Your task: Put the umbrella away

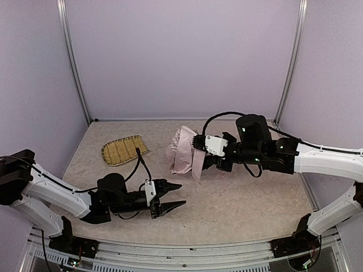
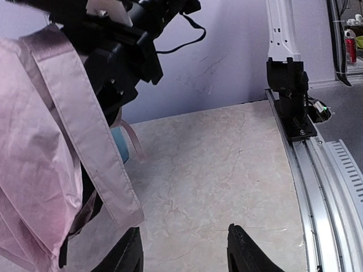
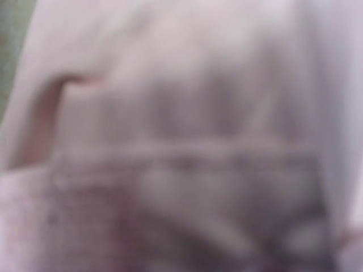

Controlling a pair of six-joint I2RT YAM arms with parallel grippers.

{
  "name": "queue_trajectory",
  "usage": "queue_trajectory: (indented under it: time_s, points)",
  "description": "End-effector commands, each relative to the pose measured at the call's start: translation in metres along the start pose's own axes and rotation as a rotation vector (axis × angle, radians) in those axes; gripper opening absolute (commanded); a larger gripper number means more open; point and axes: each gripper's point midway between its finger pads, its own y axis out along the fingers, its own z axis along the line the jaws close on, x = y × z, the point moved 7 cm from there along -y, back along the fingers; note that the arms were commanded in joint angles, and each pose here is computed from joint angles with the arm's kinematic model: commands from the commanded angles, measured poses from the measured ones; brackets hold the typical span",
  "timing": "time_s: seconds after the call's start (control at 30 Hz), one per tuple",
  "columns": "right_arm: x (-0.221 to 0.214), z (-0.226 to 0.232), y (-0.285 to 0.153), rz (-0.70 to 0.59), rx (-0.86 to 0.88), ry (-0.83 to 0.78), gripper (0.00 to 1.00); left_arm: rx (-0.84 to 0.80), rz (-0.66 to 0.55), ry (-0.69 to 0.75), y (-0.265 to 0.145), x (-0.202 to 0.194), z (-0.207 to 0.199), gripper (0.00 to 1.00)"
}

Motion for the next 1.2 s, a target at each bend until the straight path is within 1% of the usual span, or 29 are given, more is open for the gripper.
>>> queue_trajectory:
  time_s: [0.0, 0.1, 0.2, 0.3, 0.37, 0.43, 0.53, 0.63, 0.67, 0.7, 0.73, 0.8, 0.9, 1.03, 1.17]
  points:
    - [0.022, -0.02, -0.011, -0.027, -0.027, -0.019, 0.0, 0.167, -0.148, 0.043, 0.009, 0.015, 0.023, 0.52]
    - [0.035, -0.024, -0.015, -0.067, -0.002, -0.027, 0.0, 0.139, -0.168, 0.047, 0.02, 0.012, 0.03, 0.58]
    - [0.048, -0.03, -0.02, -0.102, -0.001, -0.036, 0.0, 0.153, -0.201, 0.037, 0.029, 0.016, 0.037, 0.61]
    - [0.058, -0.035, -0.026, -0.142, 0.003, -0.043, 0.0, 0.103, -0.228, 0.036, 0.034, 0.016, 0.041, 0.65]
    - [0.063, -0.037, -0.029, -0.162, -0.001, -0.048, 0.0, 0.064, -0.206, 0.042, 0.042, 0.012, 0.039, 0.64]
    - [0.066, -0.039, -0.031, -0.168, -0.005, -0.049, 0.0, 0.026, -0.192, 0.045, 0.049, 0.012, 0.034, 0.61]
    - [0.067, -0.04, -0.032, -0.175, -0.004, -0.049, 0.0, 0.03, -0.169, 0.062, 0.058, 0.01, 0.033, 0.58]
    - [0.067, -0.04, -0.033, -0.176, -0.003, -0.043, 0.0, 0.055, -0.175, 0.049, 0.058, 0.01, 0.04, 0.53]
    - [0.067, -0.04, -0.034, -0.179, -0.002, -0.042, 0.0, 0.041, -0.181, 0.046, 0.058, 0.012, 0.04, 0.49]
    - [0.068, -0.04, -0.036, -0.184, -0.004, -0.042, 0.0, 0.024, -0.184, 0.049, 0.057, 0.013, 0.039, 0.42]
    - [0.067, -0.039, -0.037, -0.185, -0.007, -0.044, 0.0, 0.008, -0.185, 0.054, 0.056, 0.014, 0.037, 0.3]
    - [0.065, -0.041, -0.04, -0.18, -0.027, -0.043, 0.0, -0.013, -0.179, 0.055, 0.051, 0.016, 0.033, 0.0]
    - [0.058, -0.052, -0.048, -0.159, -0.074, -0.006, 0.0, -0.052, -0.16, 0.036, 0.036, 0.014, 0.026, 0.0]
    - [0.055, -0.068, -0.067, -0.202, -0.095, 0.05, 0.0, -0.066, -0.052, 0.024, 0.018, -0.007, 0.021, 0.0]
    - [0.053, -0.069, -0.072, -0.162, -0.076, 0.07, 0.0, -0.056, 0.023, 0.014, 0.004, -0.023, 0.027, 0.0]
